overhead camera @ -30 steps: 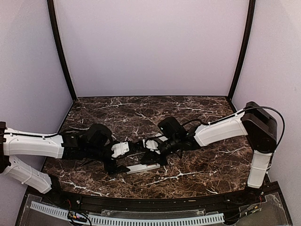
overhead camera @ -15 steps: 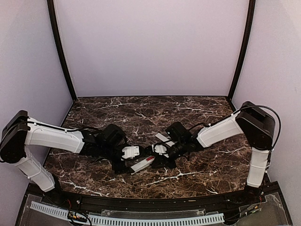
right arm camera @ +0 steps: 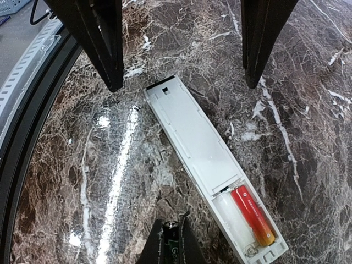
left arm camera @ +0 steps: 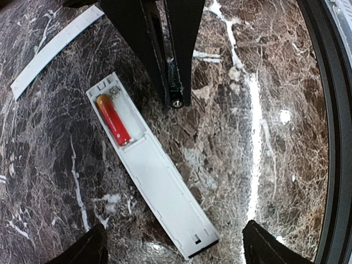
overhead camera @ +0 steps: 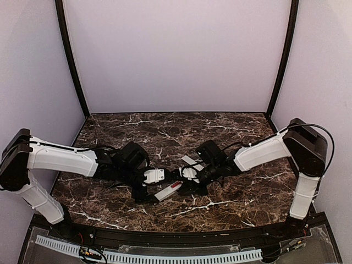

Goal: Load the batteries into the remote control
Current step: Move the remote control without the battery cover to the center of the board.

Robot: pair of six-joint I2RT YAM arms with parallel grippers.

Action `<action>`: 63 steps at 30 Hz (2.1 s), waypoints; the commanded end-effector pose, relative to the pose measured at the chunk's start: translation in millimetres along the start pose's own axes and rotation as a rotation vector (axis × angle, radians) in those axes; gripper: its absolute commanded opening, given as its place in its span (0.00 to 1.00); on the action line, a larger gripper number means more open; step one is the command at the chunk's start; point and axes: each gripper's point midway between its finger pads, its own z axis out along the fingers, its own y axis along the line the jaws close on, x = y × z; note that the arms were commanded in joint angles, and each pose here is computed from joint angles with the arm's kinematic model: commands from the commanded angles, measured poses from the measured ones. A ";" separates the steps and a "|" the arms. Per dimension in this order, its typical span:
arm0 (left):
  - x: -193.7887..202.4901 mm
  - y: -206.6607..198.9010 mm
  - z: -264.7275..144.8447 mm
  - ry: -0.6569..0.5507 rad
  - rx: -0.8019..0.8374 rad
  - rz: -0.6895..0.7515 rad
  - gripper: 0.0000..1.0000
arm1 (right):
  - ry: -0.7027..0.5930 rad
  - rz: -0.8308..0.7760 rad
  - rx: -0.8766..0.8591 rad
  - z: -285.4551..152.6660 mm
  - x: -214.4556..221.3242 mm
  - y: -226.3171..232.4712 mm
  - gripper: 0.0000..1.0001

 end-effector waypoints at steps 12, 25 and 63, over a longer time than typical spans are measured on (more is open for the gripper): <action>-59.3 -3.9 -32.7 -0.337 -0.041 0.006 0.86 | -0.125 0.026 0.139 -48.5 -37.2 -17.4 0.00; -10.7 -1.6 14.7 0.006 0.025 -0.019 0.97 | -0.127 0.084 0.266 -88.0 -32.2 -33.9 0.00; -11.2 -32.1 39.9 0.091 0.160 0.211 0.77 | -0.145 0.108 0.335 -117.9 -39.5 -23.0 0.00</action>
